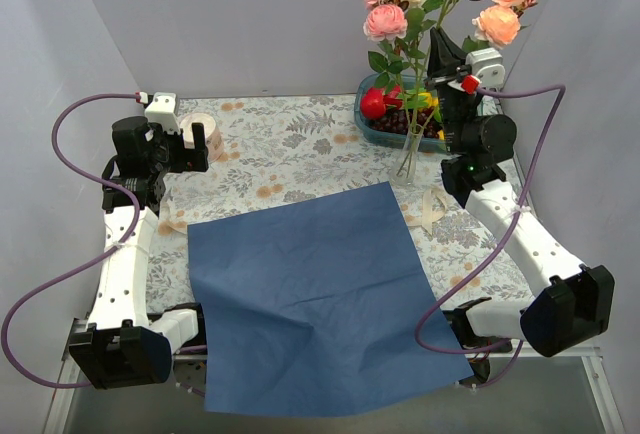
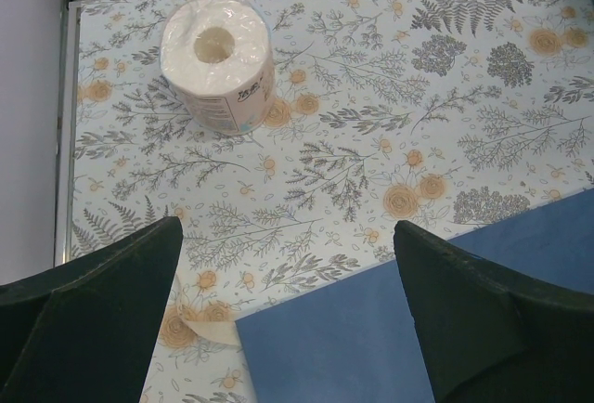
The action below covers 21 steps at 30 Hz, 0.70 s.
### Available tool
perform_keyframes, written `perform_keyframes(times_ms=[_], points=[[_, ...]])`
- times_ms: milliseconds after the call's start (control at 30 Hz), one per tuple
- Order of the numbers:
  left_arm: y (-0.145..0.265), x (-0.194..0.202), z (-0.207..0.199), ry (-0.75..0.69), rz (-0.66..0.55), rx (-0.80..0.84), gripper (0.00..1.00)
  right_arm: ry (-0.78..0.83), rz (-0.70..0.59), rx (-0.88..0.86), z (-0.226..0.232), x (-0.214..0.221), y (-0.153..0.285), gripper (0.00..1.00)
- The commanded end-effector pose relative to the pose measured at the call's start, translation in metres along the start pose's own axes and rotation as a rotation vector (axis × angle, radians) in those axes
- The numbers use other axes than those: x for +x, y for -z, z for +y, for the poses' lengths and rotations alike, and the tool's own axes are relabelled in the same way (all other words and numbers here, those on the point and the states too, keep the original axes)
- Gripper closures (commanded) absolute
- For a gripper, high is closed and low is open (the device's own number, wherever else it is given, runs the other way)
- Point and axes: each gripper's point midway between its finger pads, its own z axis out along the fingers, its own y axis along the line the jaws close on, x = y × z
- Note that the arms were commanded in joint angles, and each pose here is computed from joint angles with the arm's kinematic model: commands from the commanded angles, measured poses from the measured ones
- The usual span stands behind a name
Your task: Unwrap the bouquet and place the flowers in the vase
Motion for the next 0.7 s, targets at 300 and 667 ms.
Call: perform_keyframes(times_ms=[300,667], points=[[0.001,-0.012,0.001,0.006,-0.039,0.003,0.02,0.064,0.021,0.003,-0.005,-0.008,-0.026,0.99],[0.001,-0.007,0.003,-0.005,-0.038,-0.008,0.02,0.029,0.066,0.056,-0.013,0.027,-0.014,0.99]])
